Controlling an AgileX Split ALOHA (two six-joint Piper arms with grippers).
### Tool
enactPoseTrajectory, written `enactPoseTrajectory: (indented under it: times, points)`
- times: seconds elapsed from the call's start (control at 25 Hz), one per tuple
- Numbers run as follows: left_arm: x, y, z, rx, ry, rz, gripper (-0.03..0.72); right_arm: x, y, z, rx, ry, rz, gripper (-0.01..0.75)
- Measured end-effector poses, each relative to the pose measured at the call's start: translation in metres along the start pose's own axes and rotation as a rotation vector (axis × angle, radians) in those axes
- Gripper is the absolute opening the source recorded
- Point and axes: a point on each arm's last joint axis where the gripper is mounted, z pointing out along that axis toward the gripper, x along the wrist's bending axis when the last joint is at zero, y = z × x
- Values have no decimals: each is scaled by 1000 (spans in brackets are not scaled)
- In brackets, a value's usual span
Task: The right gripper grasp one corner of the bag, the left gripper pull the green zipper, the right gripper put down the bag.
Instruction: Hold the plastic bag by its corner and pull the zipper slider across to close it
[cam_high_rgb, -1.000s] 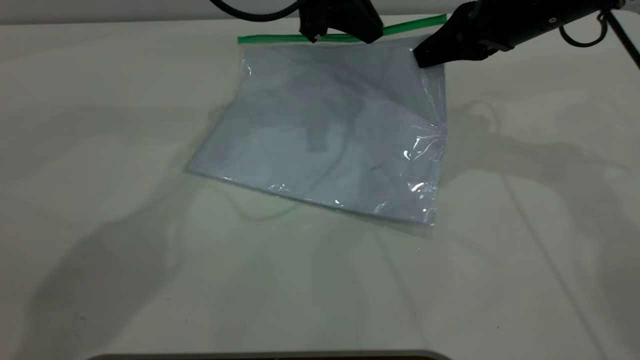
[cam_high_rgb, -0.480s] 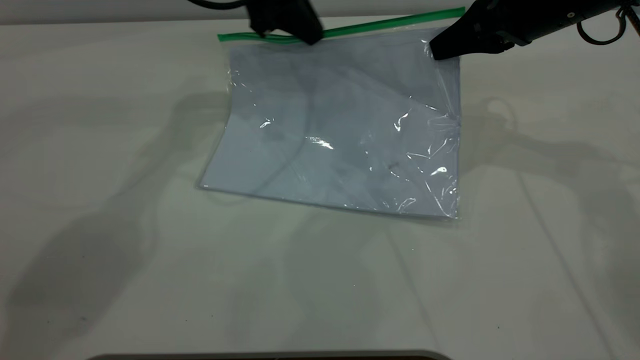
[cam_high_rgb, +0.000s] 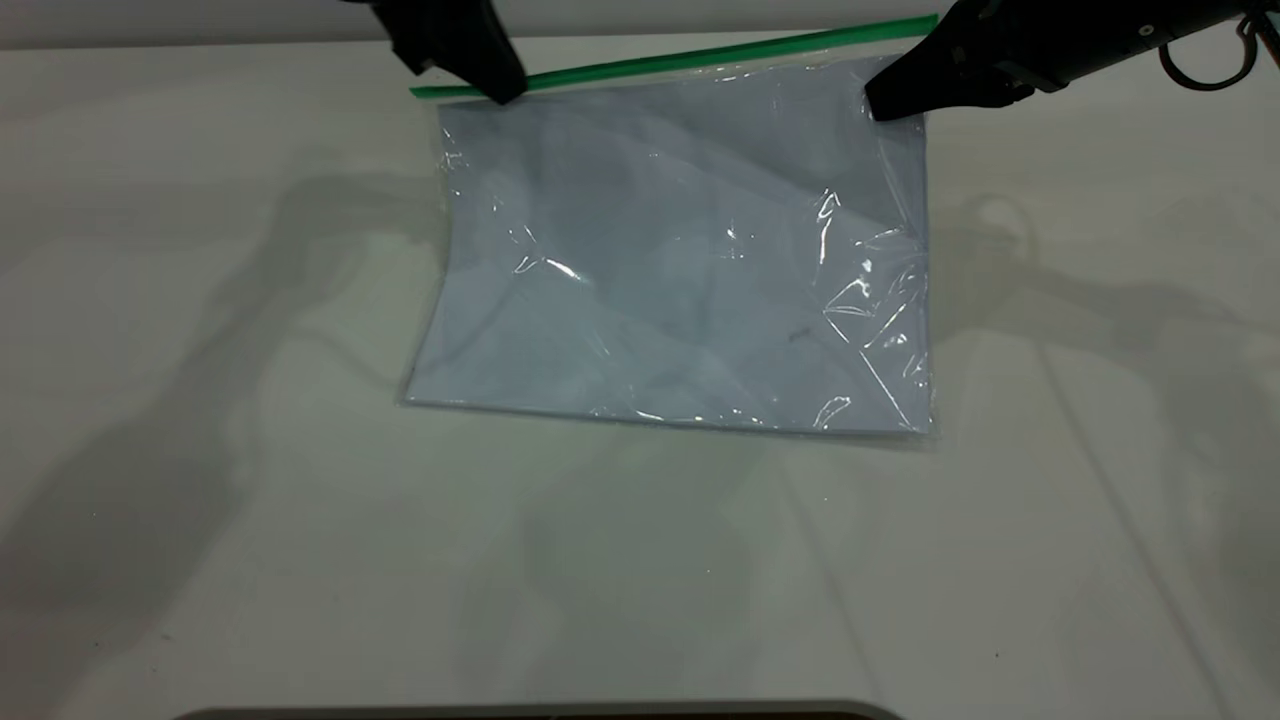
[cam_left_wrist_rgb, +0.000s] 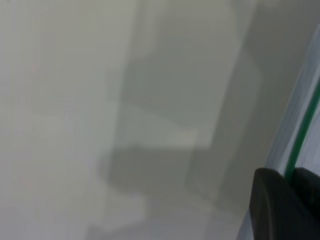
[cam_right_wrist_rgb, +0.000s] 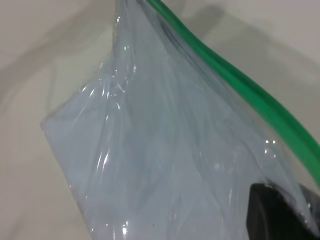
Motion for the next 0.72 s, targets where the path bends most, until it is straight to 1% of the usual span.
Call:
enactPoseTrajectory:
  times: [0.36, 0.56, 0.64, 0.72]
  points:
    - [9, -30, -12, 77, 1, -67, 65, -2, -1, -1, 7, -16, 3, 35]
    - [8, -31, -13, 77, -4, -94, 80, -2, -1, -1, 7, -16, 9, 38]
    - [9, -32, -13, 88, -1, -90, 105, -3, -1, -1, 9, -23, 16, 55]
    - [11, -38, -16, 109, 6, -98, 160, -8, -2, -3, 12, -56, 30, 102]
